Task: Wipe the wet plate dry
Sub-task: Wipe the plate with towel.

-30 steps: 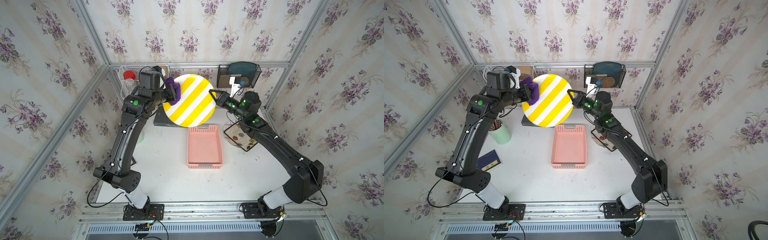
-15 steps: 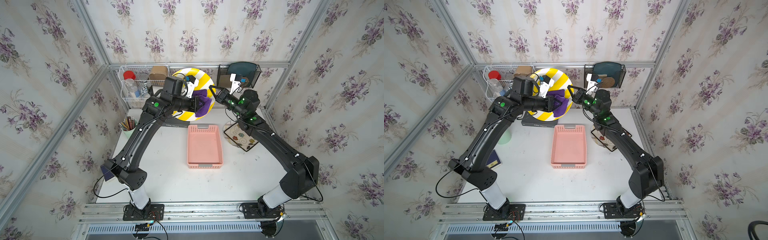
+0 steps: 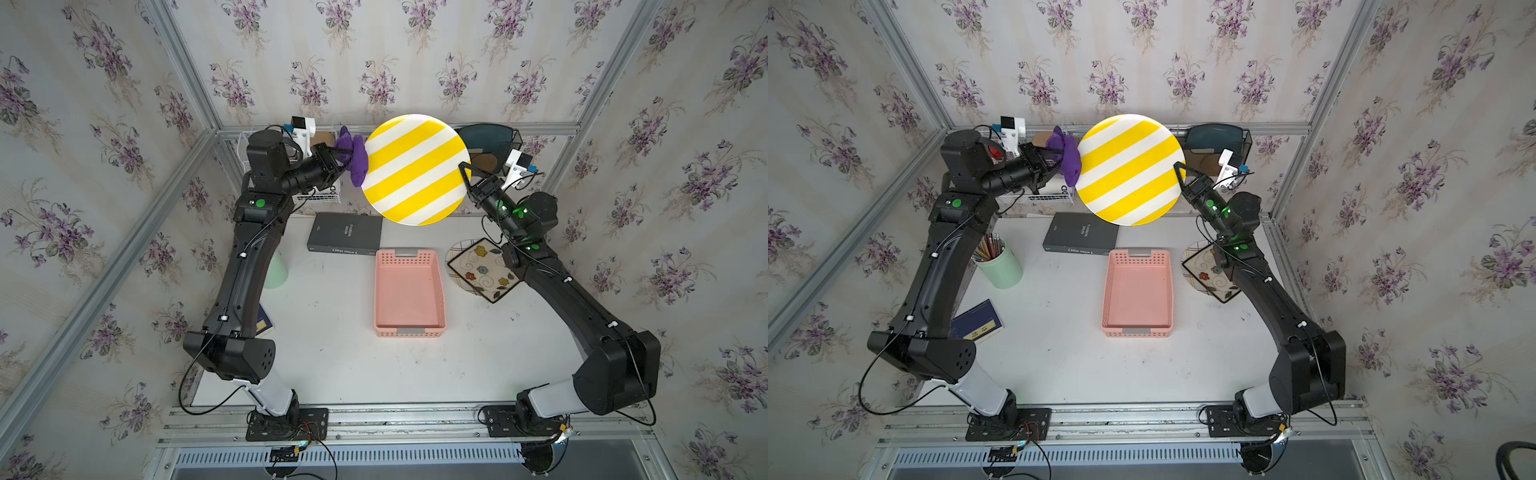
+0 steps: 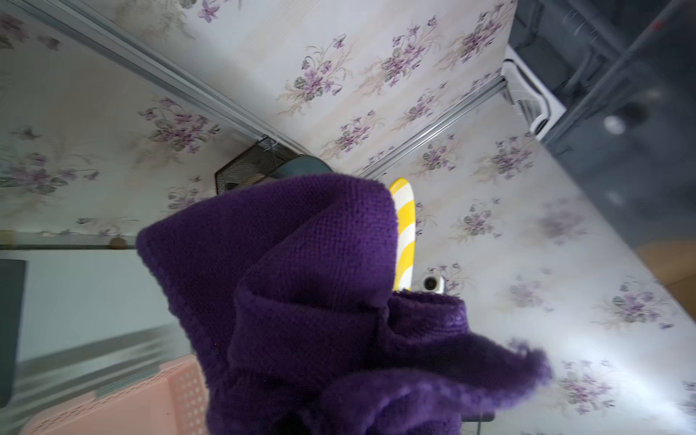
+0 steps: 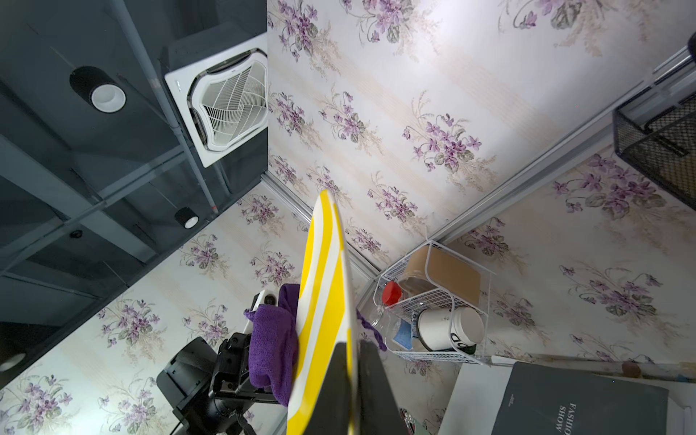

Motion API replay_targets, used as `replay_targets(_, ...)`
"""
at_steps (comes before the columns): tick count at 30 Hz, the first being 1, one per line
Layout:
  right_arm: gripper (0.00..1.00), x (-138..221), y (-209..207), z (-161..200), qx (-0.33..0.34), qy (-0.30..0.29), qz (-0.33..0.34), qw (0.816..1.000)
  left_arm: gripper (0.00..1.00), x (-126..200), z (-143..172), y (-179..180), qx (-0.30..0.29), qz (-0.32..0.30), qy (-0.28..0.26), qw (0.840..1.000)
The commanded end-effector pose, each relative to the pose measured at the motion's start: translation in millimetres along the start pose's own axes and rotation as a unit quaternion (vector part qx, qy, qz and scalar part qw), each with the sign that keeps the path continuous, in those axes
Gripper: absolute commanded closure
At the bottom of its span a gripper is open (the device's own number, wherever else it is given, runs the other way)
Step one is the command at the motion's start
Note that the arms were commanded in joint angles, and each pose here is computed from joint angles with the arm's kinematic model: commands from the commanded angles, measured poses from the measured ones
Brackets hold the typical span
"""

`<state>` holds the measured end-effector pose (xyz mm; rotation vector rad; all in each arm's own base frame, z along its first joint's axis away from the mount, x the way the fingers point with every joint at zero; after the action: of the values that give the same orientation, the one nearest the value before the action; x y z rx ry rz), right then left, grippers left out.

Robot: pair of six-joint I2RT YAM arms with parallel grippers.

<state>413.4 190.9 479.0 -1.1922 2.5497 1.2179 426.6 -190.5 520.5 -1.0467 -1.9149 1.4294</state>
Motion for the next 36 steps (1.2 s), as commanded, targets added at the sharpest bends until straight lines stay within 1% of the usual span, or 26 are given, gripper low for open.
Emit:
replay_targets(1, 1.00, 2.8, 47.1, -1.8, -0.022, 0.005, -0.106, 0.994, 1.00, -1.6, 12.9, -47.6, 0.026, 0.113, 0.067, 0.991)
replay_targets(4, 1.00, 3.5, 44.5, 0.3, -0.023, 0.005, -0.103, 0.994, 1.00, -1.5, 8.6, -55.3, 0.024, 0.132, 0.070, 0.988)
replay_targets(6, 1.00, 8.2, 41.4, -4.8, -0.020, -0.006, -0.092, 0.995, 1.00, 5.5, -4.3, -50.7, 0.033, 0.134, 0.050, 0.989)
replay_targets(9, 1.00, 17.6, 42.4, -18.1, -0.014, -0.025, -0.085, 0.996, 1.00, 25.7, -29.2, -38.5, 0.052, 0.135, 0.007, 0.990)
replay_targets(10, 1.00, 19.0, 43.6, -20.4, -0.011, -0.028, -0.085, 0.996, 1.00, 30.5, -32.9, -36.8, 0.055, 0.133, 0.001, 0.990)
replay_targets(12, 1.00, 19.4, 46.3, -22.3, -0.010, -0.032, -0.087, 0.996, 1.00, 32.5, -32.0, -41.7, 0.050, 0.138, 0.004, 0.989)
replay_targets(15, 1.00, 17.9, 47.1, -22.0, -0.020, -0.036, -0.096, 0.994, 1.00, 26.6, -25.5, -52.3, 0.050, 0.156, 0.026, 0.986)
replay_targets(20, 1.00, 1.6, 52.3, -6.9, -0.021, -0.018, -0.107, 0.994, 1.00, 10.8, -10.6, -71.2, 0.052, 0.187, 0.062, 0.979)
replay_targets(22, 1.00, -4.3, 52.4, -0.4, -0.027, -0.013, -0.113, 0.993, 1.00, 3.6, -4.8, -74.2, 0.056, 0.196, 0.072, 0.976)
replay_targets(26, 1.00, -12.3, 55.2, 8.0, -0.034, -0.009, -0.122, 0.992, 1.00, -11.5, 6.4, -68.4, 0.075, 0.199, 0.089, 0.973)
replay_targets(28, 1.00, -17.3, 55.5, 12.3, -0.037, -0.007, -0.123, 0.992, 1.00, -19.8, 16.9, -67.5, 0.080, 0.203, 0.101, 0.971)
replay_targets(30, 1.00, -26.7, 54.5, 14.9, -0.039, -0.006, -0.123, 0.992, 1.00, -34.4, 38.0, -69.9, 0.087, 0.208, 0.128, 0.966)
replay_targets(33, 1.00, -36.8, 50.1, 2.0, -0.034, -0.029, -0.115, 0.992, 1.00, -49.0, 68.3, -76.8, 0.090, 0.218, 0.173, 0.956)
replay_targets(34, 1.00, -38.4, 47.6, -8.3, -0.028, -0.041, -0.110, 0.993, 1.00, -49.6, 72.0, -78.2, 0.092, 0.222, 0.178, 0.954)
replay_targets(36, 1.00, -34.8, 37.2, -30.6, -0.022, -0.068, -0.095, 0.993, 1.00, -44.5, 67.0, -79.7, 0.096, 0.230, 0.170, 0.954)
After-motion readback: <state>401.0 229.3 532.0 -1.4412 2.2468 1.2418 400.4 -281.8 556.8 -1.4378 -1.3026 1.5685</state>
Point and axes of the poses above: each gripper's point midway between its finger pads, its own x axis back along the fingers, its own y axis along the line the jaws close on, z = x × y, the point moved 1 cm from there along x, back along the fingers, and after that the axes turned 14 degrees about x, right-handed, at the moved point
